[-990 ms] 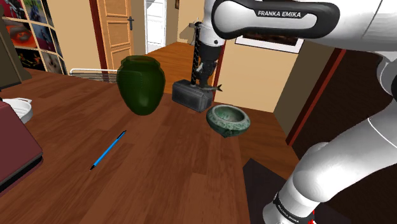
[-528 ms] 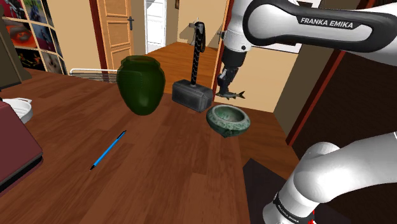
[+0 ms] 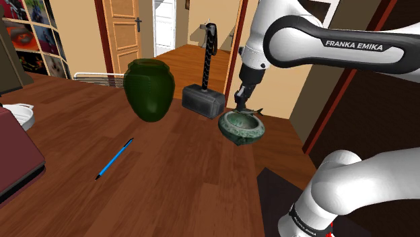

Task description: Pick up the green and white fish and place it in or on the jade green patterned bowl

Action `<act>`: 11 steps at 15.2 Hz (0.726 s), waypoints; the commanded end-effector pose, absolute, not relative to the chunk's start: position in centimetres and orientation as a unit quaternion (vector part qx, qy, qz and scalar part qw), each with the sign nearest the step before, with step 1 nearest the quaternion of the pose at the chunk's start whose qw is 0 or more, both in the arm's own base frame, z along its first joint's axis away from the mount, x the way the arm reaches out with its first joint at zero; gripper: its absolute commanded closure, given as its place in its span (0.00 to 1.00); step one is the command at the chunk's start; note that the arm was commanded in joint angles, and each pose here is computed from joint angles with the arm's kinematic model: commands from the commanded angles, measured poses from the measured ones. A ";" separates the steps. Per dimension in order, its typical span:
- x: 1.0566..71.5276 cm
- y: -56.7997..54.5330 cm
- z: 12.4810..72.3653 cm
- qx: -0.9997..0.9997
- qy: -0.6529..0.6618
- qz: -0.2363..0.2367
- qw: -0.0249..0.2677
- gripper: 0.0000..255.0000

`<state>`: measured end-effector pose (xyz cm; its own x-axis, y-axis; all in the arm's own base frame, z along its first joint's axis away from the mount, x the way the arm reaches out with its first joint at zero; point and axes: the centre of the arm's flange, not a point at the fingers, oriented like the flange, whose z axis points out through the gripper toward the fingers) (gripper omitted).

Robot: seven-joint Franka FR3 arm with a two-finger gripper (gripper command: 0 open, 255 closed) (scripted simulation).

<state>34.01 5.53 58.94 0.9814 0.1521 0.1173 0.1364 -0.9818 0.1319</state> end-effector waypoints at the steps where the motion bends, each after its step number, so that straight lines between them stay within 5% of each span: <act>1: 34.0 5.5 57.9 0.993 0.073 0.064 0.062 1.00; 11: 34.0 5.5 55.8 0.993 0.073 0.064 0.062 1.00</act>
<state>33.95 5.48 55.88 0.9812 0.1524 0.1185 0.1366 -0.9818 0.1320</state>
